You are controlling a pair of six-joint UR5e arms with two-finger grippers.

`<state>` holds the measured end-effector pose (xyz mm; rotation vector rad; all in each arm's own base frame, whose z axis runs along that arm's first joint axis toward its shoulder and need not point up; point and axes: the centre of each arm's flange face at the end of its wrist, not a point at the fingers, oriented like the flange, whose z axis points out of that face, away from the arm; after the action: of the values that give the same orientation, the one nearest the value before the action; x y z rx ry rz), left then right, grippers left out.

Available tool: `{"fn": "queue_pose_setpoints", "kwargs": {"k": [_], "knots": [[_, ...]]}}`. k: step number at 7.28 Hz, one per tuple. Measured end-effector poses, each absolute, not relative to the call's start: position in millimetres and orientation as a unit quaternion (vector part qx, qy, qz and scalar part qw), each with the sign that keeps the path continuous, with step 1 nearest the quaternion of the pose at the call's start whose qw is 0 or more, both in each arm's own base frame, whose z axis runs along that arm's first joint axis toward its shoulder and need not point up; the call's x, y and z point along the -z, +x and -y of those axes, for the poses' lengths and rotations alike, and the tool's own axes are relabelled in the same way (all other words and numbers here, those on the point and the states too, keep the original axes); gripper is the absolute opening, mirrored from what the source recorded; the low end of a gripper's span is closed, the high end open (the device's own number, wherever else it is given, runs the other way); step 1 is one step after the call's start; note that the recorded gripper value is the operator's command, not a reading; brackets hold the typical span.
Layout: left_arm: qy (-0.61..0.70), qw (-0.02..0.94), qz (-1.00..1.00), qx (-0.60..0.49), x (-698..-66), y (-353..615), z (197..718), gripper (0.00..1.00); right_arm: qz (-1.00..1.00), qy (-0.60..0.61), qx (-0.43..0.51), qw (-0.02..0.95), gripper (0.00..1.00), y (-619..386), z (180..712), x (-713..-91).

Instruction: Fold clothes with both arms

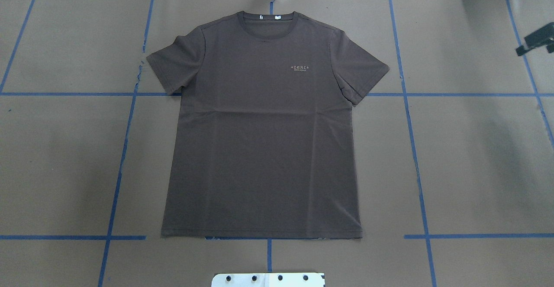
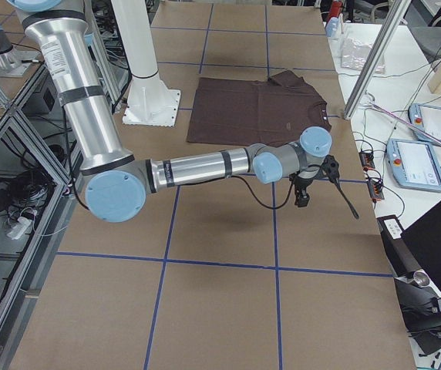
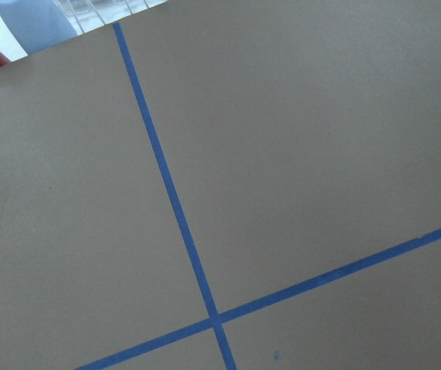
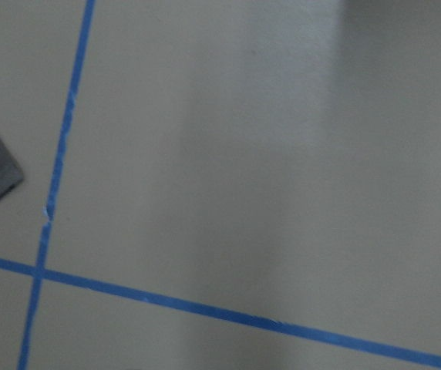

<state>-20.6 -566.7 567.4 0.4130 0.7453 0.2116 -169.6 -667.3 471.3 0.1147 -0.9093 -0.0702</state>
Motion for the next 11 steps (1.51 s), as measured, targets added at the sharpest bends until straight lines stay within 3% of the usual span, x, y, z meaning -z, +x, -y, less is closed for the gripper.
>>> {"fn": "queue_pose_setpoints", "kwargs": {"k": [2,5,11], "knots": [[0.198,0.904,-0.366,-0.103,-561.9,-6.5,572.9,1.0,0.424,0.084,-0.003,0.902,1.0,-269.3,700.3,-433.2],[0.199,0.903,-0.367,-0.101,-558.7,-4.1,575.6,1.0,0.412,0.088,-0.01,0.907,0.99,-360.3,694.9,-436.7],[0.198,0.903,-0.368,-0.1,-559.3,-3.6,579.1,1.0,0.391,0.073,-0.002,0.917,0.99,-393.8,678.5,-461.8]]}}
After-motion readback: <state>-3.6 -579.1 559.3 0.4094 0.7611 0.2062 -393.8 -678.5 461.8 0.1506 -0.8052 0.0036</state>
